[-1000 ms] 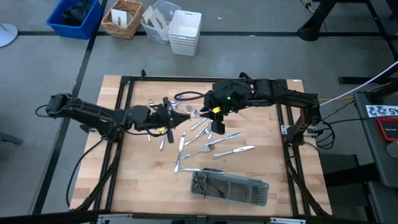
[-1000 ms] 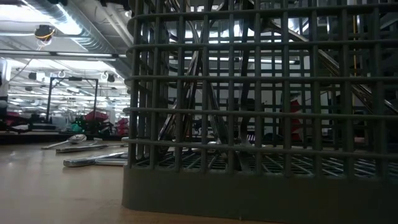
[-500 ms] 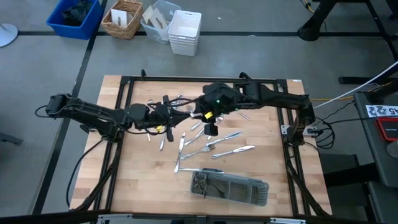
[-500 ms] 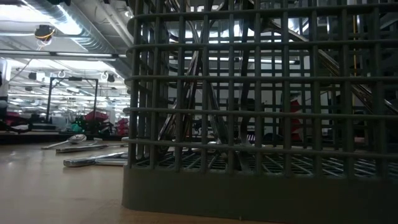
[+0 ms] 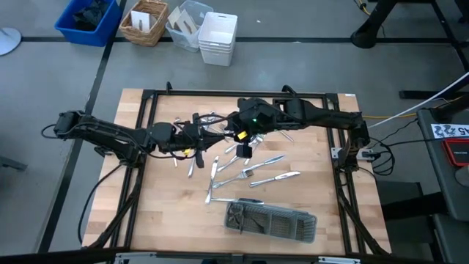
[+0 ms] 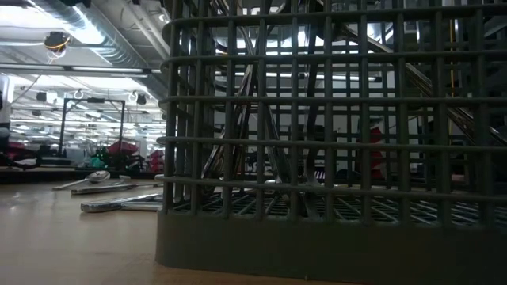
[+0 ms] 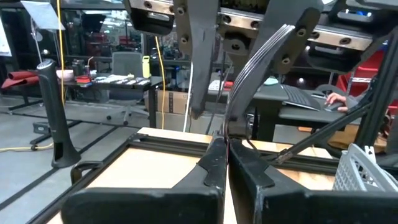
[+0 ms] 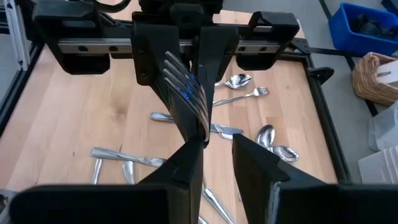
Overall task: Sort silverware
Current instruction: Put the fork into the gray silverware rack
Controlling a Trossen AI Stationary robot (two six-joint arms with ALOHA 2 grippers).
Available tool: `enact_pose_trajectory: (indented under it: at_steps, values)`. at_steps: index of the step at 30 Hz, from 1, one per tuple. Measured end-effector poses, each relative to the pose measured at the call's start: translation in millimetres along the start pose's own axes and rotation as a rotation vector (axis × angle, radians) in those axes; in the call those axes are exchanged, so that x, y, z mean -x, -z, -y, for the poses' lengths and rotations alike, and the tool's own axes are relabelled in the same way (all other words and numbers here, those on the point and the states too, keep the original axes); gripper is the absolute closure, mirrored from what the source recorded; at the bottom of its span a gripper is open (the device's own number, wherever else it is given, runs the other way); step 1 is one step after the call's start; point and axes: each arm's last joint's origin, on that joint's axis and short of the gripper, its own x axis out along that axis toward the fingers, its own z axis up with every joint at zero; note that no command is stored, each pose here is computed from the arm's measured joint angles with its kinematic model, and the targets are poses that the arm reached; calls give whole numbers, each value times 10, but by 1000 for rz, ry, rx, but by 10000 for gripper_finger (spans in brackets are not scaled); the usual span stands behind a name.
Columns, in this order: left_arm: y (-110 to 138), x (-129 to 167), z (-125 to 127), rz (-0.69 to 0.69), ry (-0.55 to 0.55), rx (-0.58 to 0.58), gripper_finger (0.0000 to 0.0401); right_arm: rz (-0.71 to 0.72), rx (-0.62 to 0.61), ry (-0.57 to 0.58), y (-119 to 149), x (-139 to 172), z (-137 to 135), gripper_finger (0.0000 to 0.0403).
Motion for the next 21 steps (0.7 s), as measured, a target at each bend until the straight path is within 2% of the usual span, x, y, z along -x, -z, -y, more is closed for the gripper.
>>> enact_pose_trajectory:
  at_steps: [7, 14, 17, 21]
  values:
    - [-4, 0, -1, 4, -2, 1, 401, 68, -6, 5, -65, 2, 5, 315]
    - [-1, 1, 0, 0, -1, 0, 401, 87, -6, -42, -81, 4, -7, 317]
    - [-1, 1, 0, 0, -1, 0, 401, 88, -3, -56, -81, 2, -11, 336]
    - [6, 0, 1, -6, 1, 5, 401, 84, 4, -57, -78, -42, -15, 384]
